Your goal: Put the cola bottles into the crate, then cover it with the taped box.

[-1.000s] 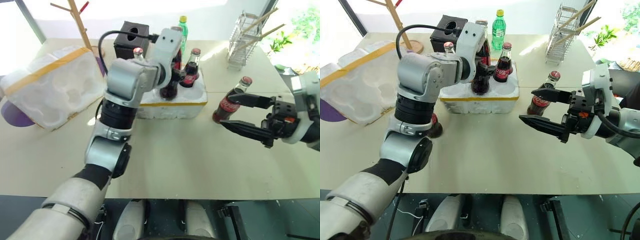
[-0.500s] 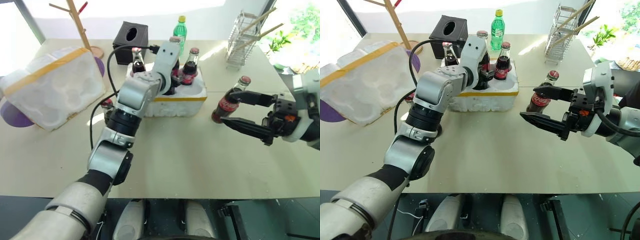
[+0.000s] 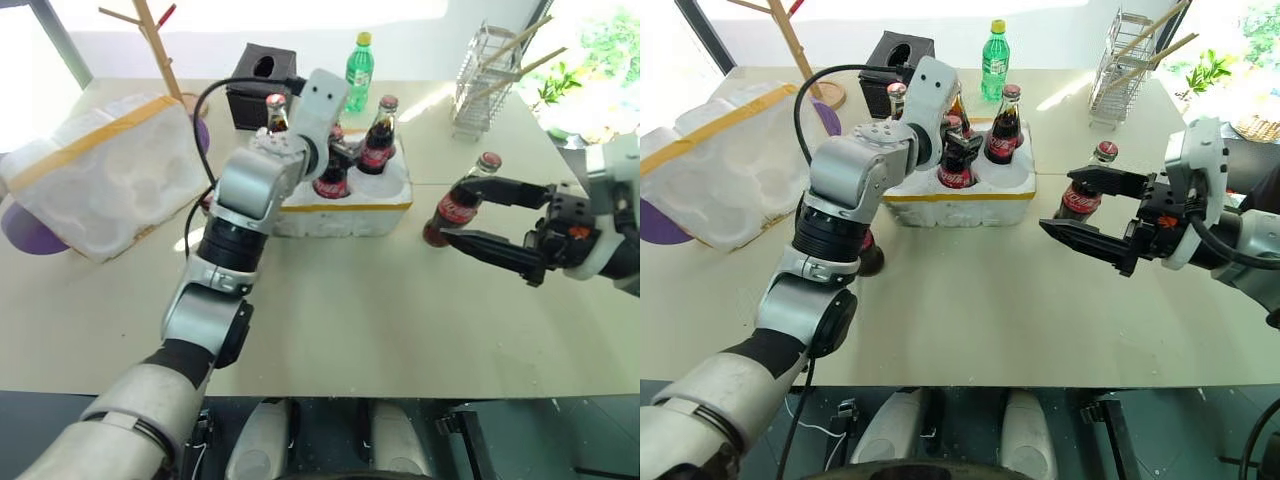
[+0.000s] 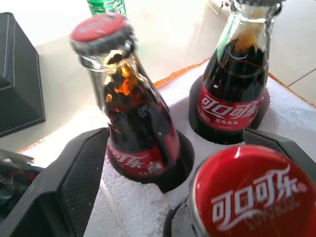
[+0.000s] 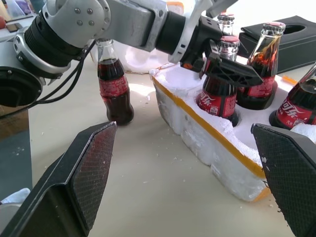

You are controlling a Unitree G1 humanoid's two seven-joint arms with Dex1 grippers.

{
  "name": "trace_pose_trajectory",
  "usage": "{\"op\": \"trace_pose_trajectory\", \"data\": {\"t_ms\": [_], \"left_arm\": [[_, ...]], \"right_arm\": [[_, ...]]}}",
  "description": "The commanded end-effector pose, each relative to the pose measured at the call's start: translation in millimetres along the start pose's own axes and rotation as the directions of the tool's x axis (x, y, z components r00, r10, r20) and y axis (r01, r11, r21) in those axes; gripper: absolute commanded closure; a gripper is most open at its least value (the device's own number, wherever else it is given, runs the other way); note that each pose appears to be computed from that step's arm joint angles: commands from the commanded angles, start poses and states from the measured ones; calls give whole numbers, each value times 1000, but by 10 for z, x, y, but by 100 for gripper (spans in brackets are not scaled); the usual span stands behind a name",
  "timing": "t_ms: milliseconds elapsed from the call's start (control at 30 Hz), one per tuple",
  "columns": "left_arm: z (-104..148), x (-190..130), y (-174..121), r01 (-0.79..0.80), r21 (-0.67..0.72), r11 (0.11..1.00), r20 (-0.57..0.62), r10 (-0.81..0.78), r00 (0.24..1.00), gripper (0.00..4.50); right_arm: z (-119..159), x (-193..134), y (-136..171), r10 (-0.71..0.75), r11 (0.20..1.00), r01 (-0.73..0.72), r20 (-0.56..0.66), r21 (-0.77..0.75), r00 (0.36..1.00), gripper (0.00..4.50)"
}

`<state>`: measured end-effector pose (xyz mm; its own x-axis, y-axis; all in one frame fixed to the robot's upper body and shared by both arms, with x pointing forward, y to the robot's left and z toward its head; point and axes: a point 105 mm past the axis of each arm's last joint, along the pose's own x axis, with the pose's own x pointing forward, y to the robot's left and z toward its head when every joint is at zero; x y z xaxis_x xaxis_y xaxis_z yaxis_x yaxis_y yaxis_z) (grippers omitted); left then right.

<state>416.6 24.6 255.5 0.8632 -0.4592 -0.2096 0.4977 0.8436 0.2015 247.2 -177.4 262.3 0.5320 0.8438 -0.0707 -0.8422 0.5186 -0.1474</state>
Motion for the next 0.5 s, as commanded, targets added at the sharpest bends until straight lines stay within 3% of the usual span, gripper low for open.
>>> {"op": "trace_pose_trajectory", "data": {"t_ms": [33,267,500], "left_arm": [[374,-191,45,20,54,998,84,-24,996,2],[793,-408,59,50,80,996,169,-63,984,2],[891,-534,101,36,103,994,183,-55,982,2]], "right_arm": [[68,-5,-16,1,999,0,24,-35,1000,0],[54,-1,-33,15,1000,-14,21,-26,1000,0],[40,2,-53,18,1000,-17,16,-25,1000,0]]}}
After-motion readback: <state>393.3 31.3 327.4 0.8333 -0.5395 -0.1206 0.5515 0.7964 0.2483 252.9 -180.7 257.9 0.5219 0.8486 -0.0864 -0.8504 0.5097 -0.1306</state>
